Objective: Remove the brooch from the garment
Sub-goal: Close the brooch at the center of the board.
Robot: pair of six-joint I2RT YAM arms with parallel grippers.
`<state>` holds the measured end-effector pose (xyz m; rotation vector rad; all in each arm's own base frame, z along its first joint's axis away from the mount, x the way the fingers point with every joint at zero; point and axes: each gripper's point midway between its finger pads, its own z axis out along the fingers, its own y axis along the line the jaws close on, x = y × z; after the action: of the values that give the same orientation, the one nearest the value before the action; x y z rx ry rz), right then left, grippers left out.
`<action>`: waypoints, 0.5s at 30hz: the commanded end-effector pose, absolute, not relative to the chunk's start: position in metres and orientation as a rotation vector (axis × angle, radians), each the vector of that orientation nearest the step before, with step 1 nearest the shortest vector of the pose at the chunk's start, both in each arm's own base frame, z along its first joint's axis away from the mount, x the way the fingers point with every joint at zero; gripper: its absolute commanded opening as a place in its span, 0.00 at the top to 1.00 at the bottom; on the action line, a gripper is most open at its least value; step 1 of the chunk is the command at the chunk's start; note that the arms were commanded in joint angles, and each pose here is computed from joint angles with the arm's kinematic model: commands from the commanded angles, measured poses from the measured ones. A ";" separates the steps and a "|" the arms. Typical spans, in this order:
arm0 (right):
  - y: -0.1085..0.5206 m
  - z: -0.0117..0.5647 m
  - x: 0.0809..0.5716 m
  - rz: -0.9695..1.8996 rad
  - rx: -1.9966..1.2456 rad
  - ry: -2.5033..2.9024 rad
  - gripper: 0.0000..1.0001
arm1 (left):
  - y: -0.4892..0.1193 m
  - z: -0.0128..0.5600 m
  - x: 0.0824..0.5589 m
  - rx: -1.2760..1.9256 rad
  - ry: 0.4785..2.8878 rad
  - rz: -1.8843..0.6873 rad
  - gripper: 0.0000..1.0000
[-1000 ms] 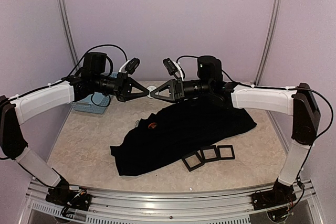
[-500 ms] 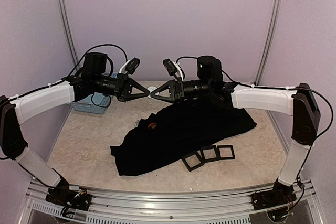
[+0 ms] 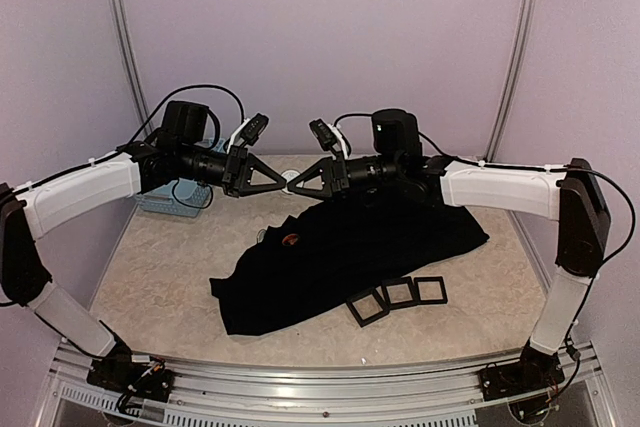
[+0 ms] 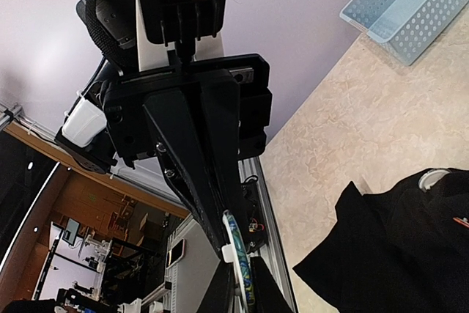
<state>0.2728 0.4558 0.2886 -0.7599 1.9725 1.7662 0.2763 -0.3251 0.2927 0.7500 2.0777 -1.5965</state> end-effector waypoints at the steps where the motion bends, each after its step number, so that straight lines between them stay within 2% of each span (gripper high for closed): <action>1: 0.455 0.258 0.290 1.651 -0.627 2.118 0.93 | -0.334 0.334 0.249 0.903 1.927 -1.620 1.00; 15: 0.437 0.245 0.305 1.555 -0.493 2.183 0.93 | -0.332 0.335 0.252 0.873 1.935 -1.589 1.00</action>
<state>0.2785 0.4525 0.2840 -0.6885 2.0247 1.7115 0.2791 -0.3263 0.2879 0.7327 2.1043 -1.5231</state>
